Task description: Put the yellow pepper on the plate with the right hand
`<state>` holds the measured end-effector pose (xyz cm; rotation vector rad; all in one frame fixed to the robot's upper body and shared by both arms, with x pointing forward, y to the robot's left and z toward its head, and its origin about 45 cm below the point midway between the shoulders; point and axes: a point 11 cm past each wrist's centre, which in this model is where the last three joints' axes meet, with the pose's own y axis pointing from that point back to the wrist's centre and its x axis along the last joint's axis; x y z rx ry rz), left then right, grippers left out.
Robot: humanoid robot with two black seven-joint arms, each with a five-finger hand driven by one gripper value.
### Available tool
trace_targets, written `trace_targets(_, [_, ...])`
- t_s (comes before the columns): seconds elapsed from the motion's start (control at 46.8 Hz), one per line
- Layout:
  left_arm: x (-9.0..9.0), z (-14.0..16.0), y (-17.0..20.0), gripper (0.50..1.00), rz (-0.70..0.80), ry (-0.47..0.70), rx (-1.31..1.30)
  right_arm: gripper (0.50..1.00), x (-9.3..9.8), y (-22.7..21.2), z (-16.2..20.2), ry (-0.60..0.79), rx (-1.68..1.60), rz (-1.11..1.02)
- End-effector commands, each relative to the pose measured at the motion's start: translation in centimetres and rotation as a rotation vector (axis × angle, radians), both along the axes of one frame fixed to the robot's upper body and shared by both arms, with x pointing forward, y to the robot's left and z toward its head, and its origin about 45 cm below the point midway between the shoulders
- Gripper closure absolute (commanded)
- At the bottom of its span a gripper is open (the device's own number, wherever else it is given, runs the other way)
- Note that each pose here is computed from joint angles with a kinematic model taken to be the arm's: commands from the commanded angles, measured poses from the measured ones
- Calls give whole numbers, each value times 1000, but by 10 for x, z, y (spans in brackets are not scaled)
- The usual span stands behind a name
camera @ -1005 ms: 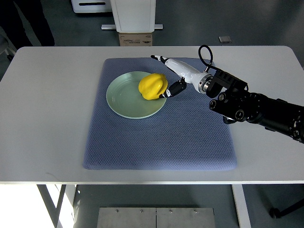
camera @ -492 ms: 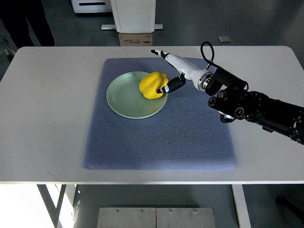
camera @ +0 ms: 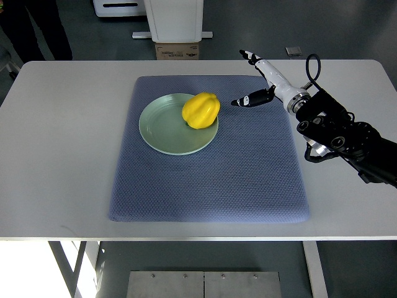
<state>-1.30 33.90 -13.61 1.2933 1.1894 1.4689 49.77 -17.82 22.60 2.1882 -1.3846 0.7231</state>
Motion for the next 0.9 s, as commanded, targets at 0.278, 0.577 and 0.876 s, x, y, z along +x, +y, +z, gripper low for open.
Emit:
trace_targets(0.278, [0,0,0,500,0,0,0,500,1,-70,-7,110,524,-302])
trace_targets(0.577, [0,0,0,500,0,0,0,500,-12,-94,-37,230,809,-432])
trace_targets(0.876, [0,0,0,500,0,0,0,500,-18,-110,-50,295,1033,-533])
